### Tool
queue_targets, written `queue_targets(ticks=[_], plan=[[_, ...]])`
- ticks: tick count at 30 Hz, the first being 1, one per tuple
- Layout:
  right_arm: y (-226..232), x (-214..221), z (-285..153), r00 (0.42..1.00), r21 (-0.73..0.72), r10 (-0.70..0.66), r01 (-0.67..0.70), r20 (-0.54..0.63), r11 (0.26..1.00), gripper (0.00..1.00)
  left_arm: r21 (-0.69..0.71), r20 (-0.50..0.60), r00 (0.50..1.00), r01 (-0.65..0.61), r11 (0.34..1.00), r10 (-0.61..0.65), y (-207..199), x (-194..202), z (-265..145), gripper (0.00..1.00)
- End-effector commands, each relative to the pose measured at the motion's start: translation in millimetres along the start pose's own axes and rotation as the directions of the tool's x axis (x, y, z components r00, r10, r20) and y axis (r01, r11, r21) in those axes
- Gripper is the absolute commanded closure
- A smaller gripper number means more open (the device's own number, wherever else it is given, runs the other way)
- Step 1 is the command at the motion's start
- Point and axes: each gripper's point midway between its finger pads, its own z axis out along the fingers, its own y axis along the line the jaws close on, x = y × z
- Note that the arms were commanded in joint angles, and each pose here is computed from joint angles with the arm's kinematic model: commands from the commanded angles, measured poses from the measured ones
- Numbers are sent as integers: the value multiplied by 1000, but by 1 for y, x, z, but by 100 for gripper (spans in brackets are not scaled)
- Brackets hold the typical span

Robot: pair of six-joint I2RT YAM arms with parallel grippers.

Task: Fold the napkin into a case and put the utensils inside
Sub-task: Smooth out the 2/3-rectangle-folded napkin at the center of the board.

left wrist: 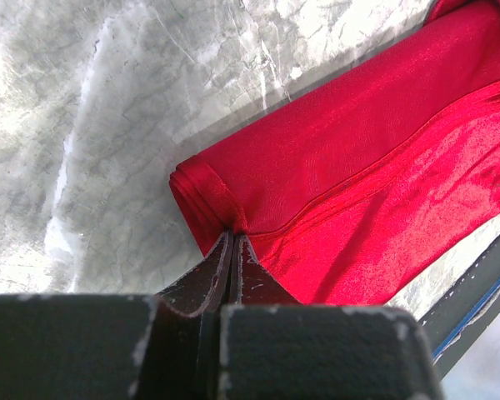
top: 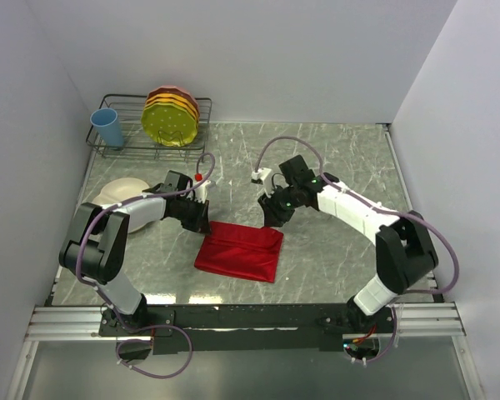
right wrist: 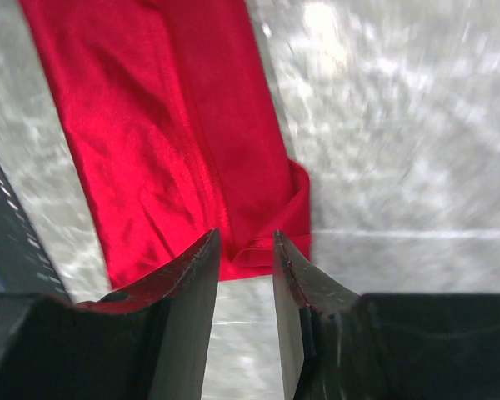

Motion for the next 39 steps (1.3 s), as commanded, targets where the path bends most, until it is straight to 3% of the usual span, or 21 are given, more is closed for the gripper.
queue_targets(ticks=[1,8,15,21,22,25,28,30,31,35,39], plan=[[-12,4,8,946,58,324,-323,-14,945,61,1,-1,999,-43,999,43,-1,-7,-2,99],[-13,18,13,893,98,442,-434,-86,896,54,8,-2,999,-49,999,49,-2,-7,-1,99],[-2,38,26,826,80,537,-532,-171,843,56,10,-2,999,-47,999,47,-2,-7,-1,99],[-2,50,28,795,110,570,-560,-206,821,69,13,5,998,-58,998,57,-4,-7,-4,99],[-2,49,28,794,111,574,-563,-203,819,78,17,2,998,-59,998,59,-5,-6,-5,99],[0,54,30,775,118,589,-579,-228,807,92,20,2,998,-60,998,60,-6,-7,-5,99],[2,56,31,765,126,598,-586,-238,800,98,20,0,998,-59,998,59,-6,-7,-6,99],[2,59,31,762,146,601,-584,-241,798,95,24,2,998,-61,998,61,-7,-7,-6,99],[2,59,31,758,149,606,-588,-240,795,86,24,3,998,-64,998,64,-7,-7,-7,99],[0,59,29,754,173,619,-594,-221,785,69,28,1,998,-64,998,64,-8,-7,-7,99],[-1,61,30,748,183,625,-598,-222,781,65,30,-1,998,-64,998,64,-8,-6,-6,99]])
